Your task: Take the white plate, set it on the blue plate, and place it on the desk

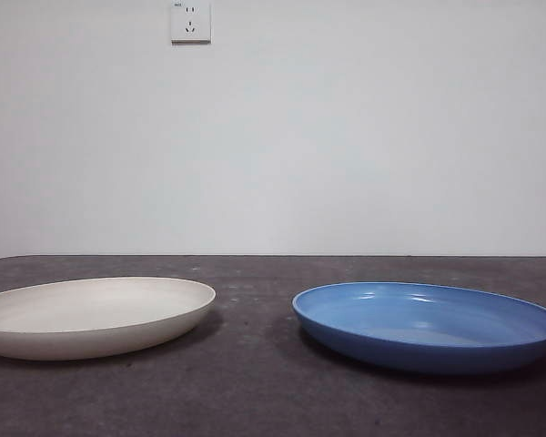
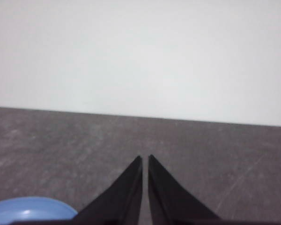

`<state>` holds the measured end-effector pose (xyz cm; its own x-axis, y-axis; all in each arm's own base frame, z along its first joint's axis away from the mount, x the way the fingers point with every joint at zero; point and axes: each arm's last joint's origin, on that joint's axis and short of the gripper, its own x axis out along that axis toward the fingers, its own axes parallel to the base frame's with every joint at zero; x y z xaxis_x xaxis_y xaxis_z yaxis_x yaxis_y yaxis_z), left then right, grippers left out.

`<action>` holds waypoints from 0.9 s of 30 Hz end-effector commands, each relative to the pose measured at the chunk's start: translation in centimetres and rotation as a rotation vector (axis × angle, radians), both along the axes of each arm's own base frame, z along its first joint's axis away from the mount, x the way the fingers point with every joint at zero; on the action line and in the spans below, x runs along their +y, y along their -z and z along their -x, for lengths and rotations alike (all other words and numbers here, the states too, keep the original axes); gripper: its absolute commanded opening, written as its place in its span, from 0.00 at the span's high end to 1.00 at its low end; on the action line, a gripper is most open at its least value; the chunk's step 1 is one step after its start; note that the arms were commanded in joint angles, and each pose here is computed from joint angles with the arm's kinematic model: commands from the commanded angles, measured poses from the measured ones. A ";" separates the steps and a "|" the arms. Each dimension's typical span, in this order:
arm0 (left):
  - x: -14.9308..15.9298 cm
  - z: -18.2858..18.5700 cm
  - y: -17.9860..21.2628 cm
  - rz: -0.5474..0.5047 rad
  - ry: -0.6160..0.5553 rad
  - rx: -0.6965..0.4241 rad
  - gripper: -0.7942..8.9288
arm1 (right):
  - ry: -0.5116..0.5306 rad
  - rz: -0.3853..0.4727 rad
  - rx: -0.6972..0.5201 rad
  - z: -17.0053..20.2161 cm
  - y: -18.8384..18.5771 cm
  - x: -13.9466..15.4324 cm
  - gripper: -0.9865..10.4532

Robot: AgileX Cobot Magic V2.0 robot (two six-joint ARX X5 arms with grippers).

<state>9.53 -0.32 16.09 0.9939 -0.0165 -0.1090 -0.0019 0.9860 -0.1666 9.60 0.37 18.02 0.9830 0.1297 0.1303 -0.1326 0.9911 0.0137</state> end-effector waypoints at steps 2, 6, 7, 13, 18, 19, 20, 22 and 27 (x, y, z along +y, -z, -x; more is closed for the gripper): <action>0.0 -0.1 0.6 0.002 -0.002 0.012 0.90 | -0.013 -0.031 -0.035 0.1 -0.3 0.0 0.90; 0.0 -0.1 0.7 0.001 -0.002 0.020 0.90 | -0.041 -0.065 -0.064 0.1 -0.6 0.1 0.90; 0.0 -0.1 0.7 0.001 -0.002 0.021 0.90 | -0.042 -0.066 -0.078 0.2 -0.8 0.1 0.90; 0.0 0.0 0.1 0.005 -0.003 0.036 0.90 | -0.084 -0.230 -0.190 0.6 -2.4 0.1 0.90; 0.0 0.1 -1.5 0.068 -0.009 0.003 0.90 | -0.093 -0.320 -0.068 0.7 -2.5 0.1 0.90; 0.0 0.1 -1.8 0.080 -0.010 -0.003 0.90 | -0.112 -0.316 -0.051 0.6 -2.4 0.1 0.90; 0.0 0.1 -2.2 0.085 -0.011 -0.007 0.90 | -0.134 -0.307 -0.040 0.6 -2.4 0.2 0.90; 0.0 0.1 -2.9 0.085 -0.011 -0.012 0.90 | -0.207 -0.288 -0.027 0.7 -2.3 0.4 0.90; 0.0 -0.2 -4.9 0.129 -0.013 -0.005 0.90 | -0.354 -0.258 -0.042 1.0 -2.8 0.8 0.90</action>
<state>9.74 -0.34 20.09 0.9916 -0.0168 -0.1284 -0.0181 0.9637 -0.2665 8.84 1.15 20.25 0.8911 0.3991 0.2163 -0.4451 0.8616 0.2441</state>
